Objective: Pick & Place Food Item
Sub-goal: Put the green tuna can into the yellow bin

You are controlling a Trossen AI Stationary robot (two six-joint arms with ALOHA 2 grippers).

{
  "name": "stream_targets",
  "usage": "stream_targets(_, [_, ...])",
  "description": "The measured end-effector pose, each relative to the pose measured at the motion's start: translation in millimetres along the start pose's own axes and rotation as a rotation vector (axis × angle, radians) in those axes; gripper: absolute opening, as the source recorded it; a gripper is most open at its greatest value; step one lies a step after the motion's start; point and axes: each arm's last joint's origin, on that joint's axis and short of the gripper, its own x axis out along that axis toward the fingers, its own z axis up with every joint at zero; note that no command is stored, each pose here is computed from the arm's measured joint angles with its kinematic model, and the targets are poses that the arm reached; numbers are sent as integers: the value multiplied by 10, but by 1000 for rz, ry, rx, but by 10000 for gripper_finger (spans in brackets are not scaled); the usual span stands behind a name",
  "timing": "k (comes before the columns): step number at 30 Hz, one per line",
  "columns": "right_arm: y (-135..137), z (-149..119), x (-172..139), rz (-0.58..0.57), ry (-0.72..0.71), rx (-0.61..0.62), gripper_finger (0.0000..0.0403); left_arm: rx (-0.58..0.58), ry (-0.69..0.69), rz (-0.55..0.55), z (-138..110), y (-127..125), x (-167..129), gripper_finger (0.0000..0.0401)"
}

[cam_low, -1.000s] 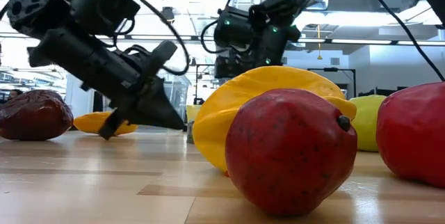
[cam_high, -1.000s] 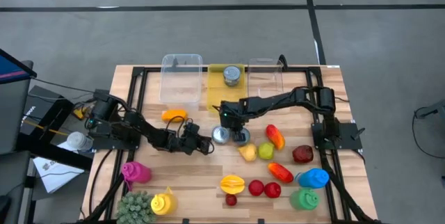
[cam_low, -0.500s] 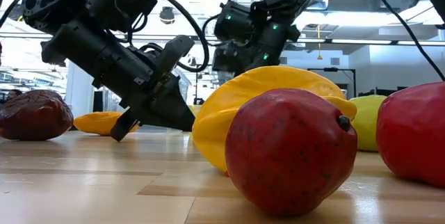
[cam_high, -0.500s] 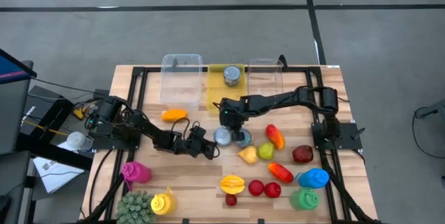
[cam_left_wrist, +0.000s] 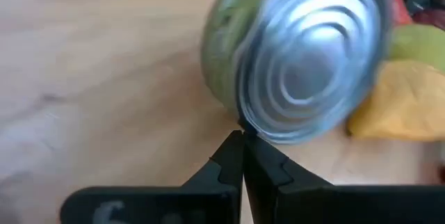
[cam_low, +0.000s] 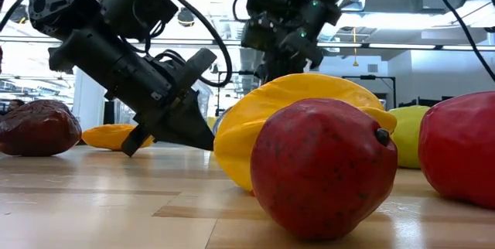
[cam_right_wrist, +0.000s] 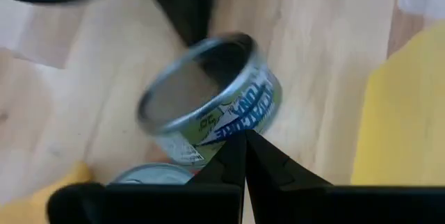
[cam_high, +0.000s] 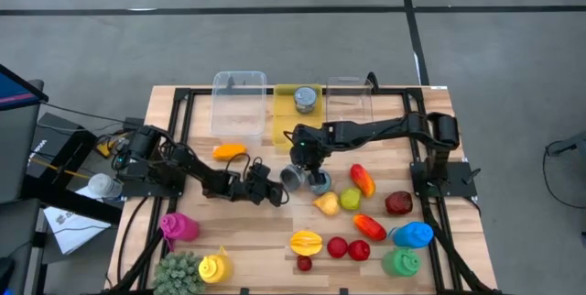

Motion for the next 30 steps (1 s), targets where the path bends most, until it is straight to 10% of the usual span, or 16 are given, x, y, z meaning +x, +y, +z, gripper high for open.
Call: stream_targets(30, [147, 159, 29, -11, -110, -27, 0, -25, -17, -42, 169, -23, 26, 0])
